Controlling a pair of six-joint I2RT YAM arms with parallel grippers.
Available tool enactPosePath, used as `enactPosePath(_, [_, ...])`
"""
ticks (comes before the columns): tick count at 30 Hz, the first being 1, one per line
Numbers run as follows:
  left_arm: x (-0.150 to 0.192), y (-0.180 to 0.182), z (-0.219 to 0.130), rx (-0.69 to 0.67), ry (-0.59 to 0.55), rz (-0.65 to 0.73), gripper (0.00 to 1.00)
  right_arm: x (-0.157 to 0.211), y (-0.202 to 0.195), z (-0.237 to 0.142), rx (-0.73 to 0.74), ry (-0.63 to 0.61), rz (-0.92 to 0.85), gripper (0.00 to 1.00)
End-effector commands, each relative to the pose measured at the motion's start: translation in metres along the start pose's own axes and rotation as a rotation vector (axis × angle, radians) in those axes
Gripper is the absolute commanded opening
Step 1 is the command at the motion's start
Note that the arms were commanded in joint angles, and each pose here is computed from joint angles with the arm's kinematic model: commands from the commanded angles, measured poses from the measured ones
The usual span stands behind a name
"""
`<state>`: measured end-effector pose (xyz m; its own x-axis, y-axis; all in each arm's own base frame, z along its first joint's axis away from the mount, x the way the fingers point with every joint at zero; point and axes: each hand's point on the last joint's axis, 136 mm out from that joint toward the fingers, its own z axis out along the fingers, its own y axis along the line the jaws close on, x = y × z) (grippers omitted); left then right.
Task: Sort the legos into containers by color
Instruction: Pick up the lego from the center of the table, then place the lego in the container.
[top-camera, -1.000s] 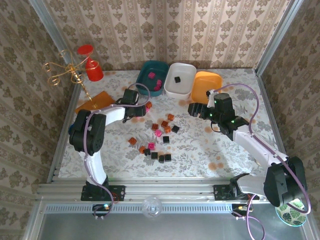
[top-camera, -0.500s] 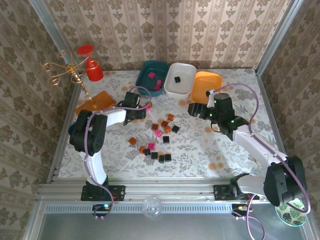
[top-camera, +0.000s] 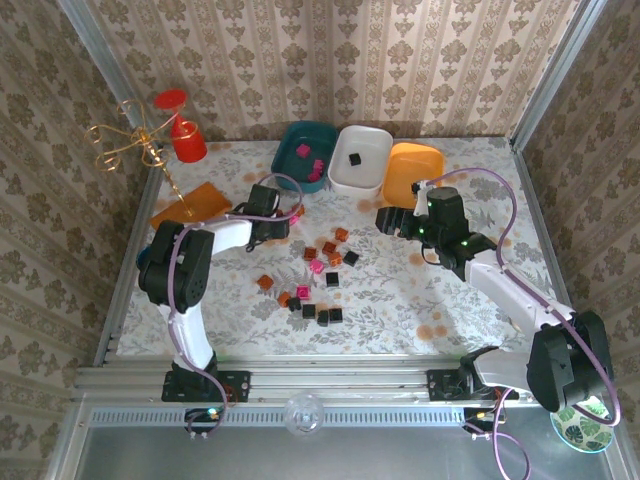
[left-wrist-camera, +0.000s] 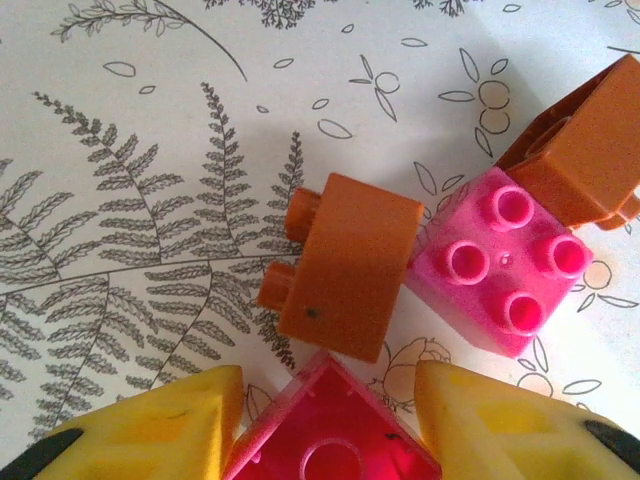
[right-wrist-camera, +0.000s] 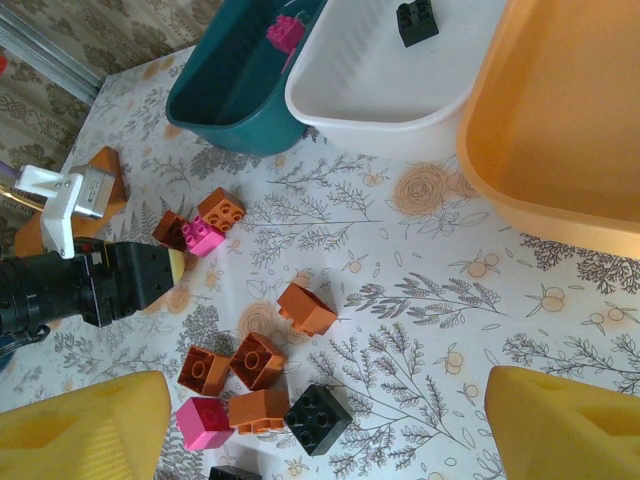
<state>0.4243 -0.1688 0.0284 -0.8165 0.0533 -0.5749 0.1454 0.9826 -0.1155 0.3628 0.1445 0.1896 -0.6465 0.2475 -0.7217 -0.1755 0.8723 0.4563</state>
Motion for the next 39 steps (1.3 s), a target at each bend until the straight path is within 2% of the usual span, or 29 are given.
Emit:
enactPosePath(1, [0.0,0.005,-0.017,-0.014,-0.014,0.004,0.45,0.0,-0.003,-0.007,0.019,-0.013,0.007,0.84])
enactPosePath(7, [-0.034,-0.004,-0.054,0.026,-0.149,-0.011,0.44,0.002,0.0,-0.02,0.003,-0.027,0.029,0.84])
enactPosePath(12, [-0.076,-0.017,-0.063,0.052,-0.214,0.008,0.44,0.017,0.009,-0.022,-0.03,-0.023,0.042,0.84])
enactPosePath(17, [-0.122,-0.025,-0.053,0.038,-0.25,0.041,0.44,0.037,0.015,-0.018,-0.022,0.027,0.007,0.84])
enactPosePath(27, [-0.185,-0.032,0.016,0.004,-0.209,0.084,0.47,0.065,0.016,-0.026,0.004,0.062,-0.03,0.84])
enactPosePath(32, [-0.204,-0.04,0.028,0.021,-0.167,0.108,0.57,0.08,0.015,-0.021,0.056,0.108,-0.081,0.84])
enactPosePath(36, [-0.219,-0.052,-0.002,0.048,-0.208,0.131,0.72,0.084,0.017,-0.011,0.074,0.13,-0.098,0.84])
enactPosePath(39, [-0.212,-0.058,-0.032,0.065,-0.233,0.15,0.77,0.082,0.02,-0.004,0.074,0.133,-0.1,0.84])
